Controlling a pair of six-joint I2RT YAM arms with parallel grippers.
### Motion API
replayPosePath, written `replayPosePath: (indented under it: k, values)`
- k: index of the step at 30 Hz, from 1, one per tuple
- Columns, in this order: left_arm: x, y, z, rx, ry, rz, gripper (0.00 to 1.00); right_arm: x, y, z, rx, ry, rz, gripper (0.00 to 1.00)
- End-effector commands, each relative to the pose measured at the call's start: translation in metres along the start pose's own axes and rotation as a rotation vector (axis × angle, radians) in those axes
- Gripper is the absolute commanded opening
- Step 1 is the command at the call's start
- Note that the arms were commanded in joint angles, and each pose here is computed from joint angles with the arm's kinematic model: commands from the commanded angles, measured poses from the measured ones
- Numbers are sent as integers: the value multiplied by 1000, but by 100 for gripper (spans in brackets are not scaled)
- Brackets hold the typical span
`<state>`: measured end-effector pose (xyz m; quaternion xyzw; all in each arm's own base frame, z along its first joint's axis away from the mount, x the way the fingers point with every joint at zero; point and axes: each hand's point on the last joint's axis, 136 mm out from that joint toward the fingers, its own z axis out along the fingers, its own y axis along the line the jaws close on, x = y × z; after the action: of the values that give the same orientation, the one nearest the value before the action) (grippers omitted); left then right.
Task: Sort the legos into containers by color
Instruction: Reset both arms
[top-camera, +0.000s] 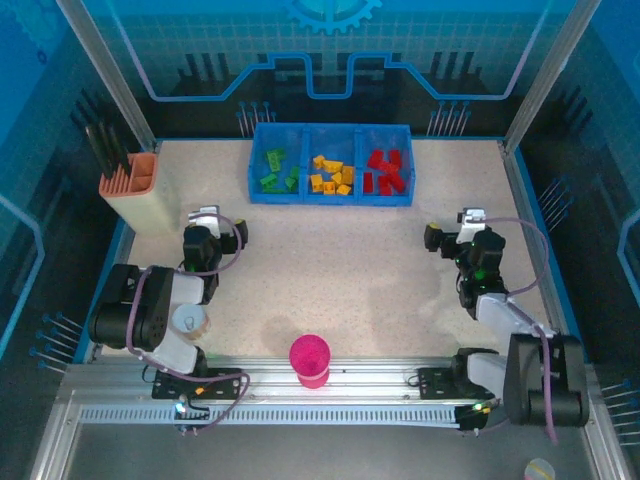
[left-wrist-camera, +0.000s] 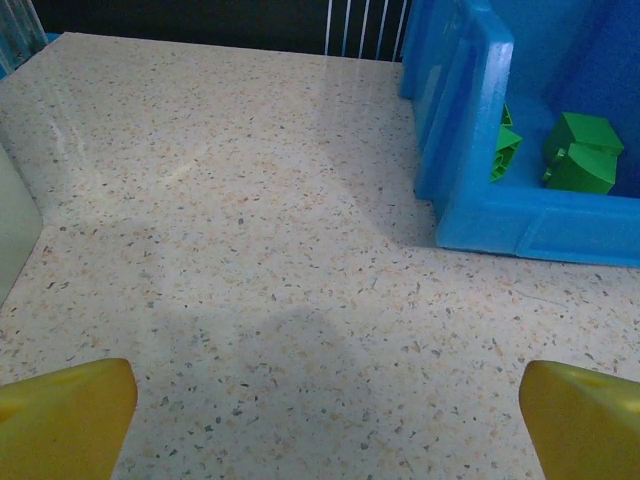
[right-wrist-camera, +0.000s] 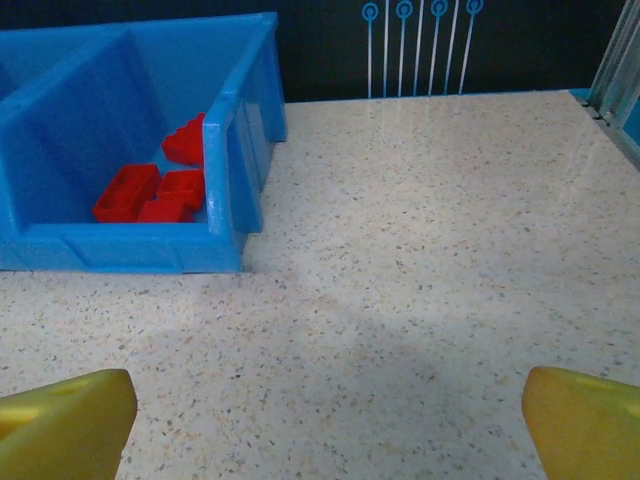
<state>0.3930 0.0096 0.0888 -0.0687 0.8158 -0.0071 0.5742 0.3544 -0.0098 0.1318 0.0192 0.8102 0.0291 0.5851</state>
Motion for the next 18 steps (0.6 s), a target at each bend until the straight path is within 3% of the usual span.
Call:
replayPosePath:
  k: [1, 4, 12, 18]
  values:
    - [-7, -6, 2, 31, -16, 21, 99, -29, 4, 3, -56, -164, 29, 100]
    - [-7, -6, 2, 30, -15, 20, 99, -18, 12, 10, -93, -112, -9, 100]
    - [-7, -7, 2, 33, -17, 21, 99, 14, 43, 17, -154, -208, -154, 100]
    - [-6, -8, 2, 38, -12, 23, 99, 23, 52, 50, -159, 21, -188, 100]
